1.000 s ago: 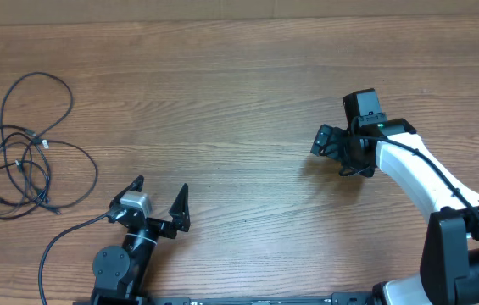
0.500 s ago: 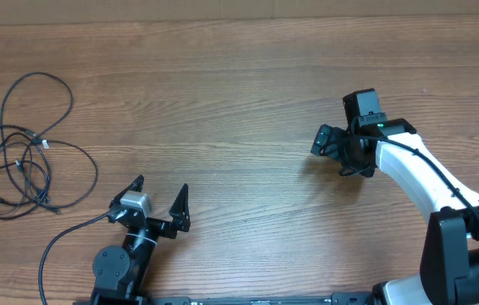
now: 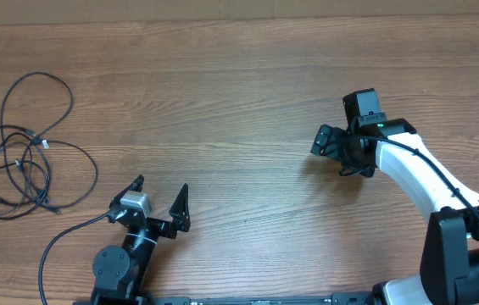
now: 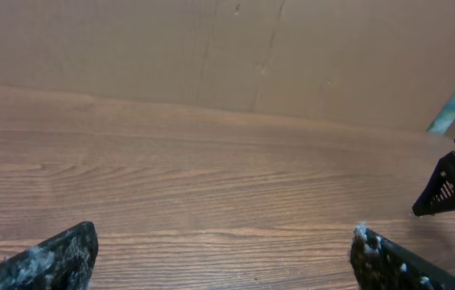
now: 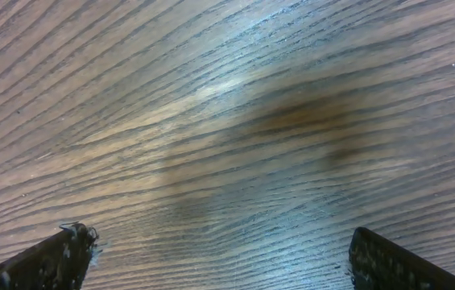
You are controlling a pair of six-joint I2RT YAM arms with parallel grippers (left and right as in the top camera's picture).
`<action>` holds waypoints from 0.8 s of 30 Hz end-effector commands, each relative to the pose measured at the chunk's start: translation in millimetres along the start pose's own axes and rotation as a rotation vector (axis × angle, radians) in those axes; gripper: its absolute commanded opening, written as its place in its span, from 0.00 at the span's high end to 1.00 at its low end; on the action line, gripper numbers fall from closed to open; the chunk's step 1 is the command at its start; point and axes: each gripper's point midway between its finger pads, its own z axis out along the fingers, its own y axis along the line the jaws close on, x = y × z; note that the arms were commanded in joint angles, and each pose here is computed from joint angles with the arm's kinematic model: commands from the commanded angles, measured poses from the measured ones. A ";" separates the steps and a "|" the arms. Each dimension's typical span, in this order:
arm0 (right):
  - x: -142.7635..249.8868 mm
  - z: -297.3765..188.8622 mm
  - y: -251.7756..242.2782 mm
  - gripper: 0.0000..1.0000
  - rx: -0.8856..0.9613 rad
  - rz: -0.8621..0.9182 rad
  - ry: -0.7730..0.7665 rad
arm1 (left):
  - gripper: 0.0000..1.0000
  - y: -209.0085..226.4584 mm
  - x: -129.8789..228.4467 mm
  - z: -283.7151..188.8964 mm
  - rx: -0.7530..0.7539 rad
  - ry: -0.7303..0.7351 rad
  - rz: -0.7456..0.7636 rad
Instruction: Untangle cables
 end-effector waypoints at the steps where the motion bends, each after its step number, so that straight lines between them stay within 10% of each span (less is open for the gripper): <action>1: 1.0 2.4 -2.6 0.00 0.012 0.007 0.001 | 0.00 3.2 -0.7 -0.5 -0.016 -0.008 0.027; 24: -6.5 -18.8 4.8 0.00 -0.028 0.001 -0.059 | 0.00 3.2 -0.7 -0.5 -0.016 -0.008 0.027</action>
